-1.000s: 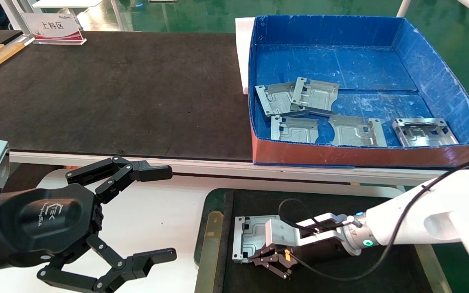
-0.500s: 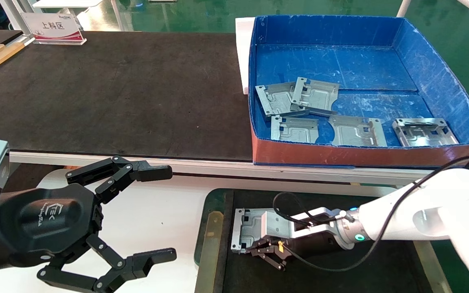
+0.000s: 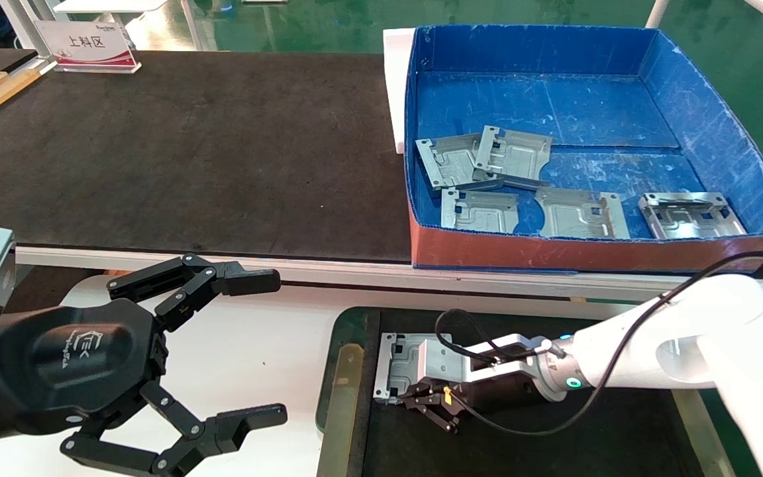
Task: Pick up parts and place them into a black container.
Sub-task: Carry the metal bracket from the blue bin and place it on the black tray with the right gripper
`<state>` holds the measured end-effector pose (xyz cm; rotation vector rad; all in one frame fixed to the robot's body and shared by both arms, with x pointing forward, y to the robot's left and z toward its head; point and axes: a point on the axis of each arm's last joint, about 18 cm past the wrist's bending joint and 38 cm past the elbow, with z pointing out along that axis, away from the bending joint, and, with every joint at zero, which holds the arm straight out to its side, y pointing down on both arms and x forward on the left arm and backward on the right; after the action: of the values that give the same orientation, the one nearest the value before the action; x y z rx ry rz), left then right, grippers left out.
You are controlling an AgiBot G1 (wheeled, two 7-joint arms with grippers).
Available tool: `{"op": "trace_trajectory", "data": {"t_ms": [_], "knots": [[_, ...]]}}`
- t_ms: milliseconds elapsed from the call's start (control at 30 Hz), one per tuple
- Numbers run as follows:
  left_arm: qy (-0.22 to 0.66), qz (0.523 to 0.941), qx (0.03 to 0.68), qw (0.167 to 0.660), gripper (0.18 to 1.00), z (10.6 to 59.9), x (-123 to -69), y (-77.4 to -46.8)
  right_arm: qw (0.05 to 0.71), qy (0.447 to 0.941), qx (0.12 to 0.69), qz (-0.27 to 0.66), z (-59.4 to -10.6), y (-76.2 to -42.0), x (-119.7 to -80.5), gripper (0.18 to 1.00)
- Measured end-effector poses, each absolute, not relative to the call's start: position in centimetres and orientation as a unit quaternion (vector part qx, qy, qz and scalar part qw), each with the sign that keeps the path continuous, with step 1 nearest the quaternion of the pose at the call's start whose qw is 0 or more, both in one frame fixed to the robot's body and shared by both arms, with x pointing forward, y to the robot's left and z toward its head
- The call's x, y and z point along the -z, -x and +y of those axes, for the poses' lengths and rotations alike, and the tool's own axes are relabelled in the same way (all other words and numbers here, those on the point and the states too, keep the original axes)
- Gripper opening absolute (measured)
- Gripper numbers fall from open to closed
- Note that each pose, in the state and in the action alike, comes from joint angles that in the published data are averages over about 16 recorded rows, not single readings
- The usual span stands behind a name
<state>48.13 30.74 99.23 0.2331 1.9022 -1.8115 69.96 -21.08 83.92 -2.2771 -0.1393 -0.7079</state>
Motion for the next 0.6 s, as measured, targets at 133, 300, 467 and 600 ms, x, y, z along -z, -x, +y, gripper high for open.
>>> {"op": "trace_trajectory", "data": {"t_ms": [133, 300, 467, 600], "knots": [[-0.086, 0.699, 0.665, 0.250, 1.001, 30.74, -99.23, -48.13, 0.366, 0.886, 0.281, -0.052, -21.03, -70.20, -83.89, 0.192], [-0.086, 0.699, 0.665, 0.250, 1.001, 30.74, -99.23, -48.13, 0.363, 0.884, 0.290, -0.049, -21.02, -70.53, -83.90, 0.192], [-0.086, 0.699, 0.665, 0.250, 1.001, 30.74, -99.23, -48.13, 0.362, 0.883, 0.296, -0.047, -20.99, -70.76, -83.94, 0.197], [-0.086, 0.699, 0.665, 0.250, 1.001, 30.74, -99.23, -48.13, 0.365, 0.881, 0.296, -0.051, -20.89, -70.69, -84.10, 0.211]]}}
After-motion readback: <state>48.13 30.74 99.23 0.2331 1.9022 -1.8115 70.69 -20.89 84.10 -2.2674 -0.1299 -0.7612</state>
